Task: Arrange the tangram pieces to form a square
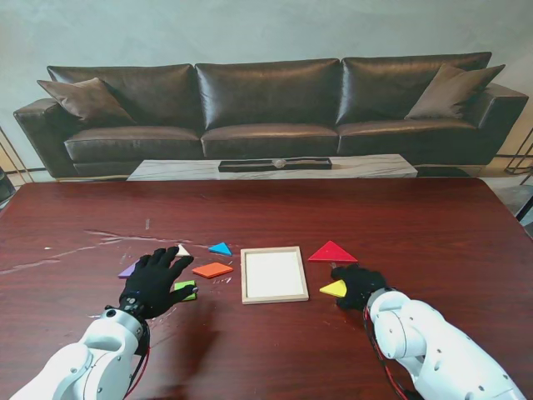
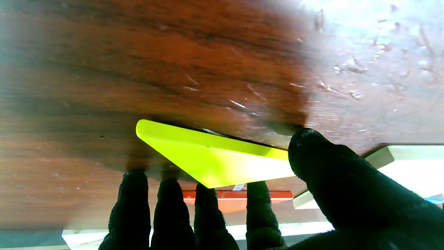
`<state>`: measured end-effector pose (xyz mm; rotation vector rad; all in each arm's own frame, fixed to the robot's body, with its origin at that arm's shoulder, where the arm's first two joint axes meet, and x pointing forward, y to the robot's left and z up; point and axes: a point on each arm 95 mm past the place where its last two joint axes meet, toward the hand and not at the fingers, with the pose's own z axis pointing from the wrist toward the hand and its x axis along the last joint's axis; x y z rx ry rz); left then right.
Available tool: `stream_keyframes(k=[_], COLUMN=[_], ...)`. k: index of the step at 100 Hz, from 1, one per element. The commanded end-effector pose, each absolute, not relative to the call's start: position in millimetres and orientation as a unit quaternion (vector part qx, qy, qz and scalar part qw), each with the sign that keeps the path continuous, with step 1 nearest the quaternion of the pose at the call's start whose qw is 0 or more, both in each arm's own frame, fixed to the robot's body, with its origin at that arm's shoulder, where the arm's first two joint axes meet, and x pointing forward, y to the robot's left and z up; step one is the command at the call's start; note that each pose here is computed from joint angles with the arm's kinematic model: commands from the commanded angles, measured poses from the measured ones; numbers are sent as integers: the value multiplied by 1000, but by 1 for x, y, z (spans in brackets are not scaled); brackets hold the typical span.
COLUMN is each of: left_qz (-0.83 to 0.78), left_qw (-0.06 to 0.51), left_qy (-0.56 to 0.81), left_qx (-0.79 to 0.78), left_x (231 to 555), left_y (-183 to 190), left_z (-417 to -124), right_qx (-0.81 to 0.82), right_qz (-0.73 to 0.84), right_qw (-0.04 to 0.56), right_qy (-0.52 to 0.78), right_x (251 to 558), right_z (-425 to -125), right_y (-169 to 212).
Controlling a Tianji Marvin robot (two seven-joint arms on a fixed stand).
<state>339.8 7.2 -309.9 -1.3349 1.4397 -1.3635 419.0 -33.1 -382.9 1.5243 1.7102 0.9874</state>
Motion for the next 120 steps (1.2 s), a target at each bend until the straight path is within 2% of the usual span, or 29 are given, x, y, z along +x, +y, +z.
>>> stream_keyframes(k=[1, 48, 120], left_qz=[-533, -531, -528], left_qw=[366, 374, 382], left_qy=[560, 555, 554], left_qx=[-518, -519, -518], left_x=[340, 337, 336], left_y=[6, 8, 9], left_z=[-309, -307, -306], right_qx=[601, 603, 596], right_qz=[323, 312, 311], right_qw=[260, 248, 251], right_qy=[683, 691, 696], right_x=[375, 365, 370], right_z=[-438, -446, -446], right_y=[-28, -24, -18])
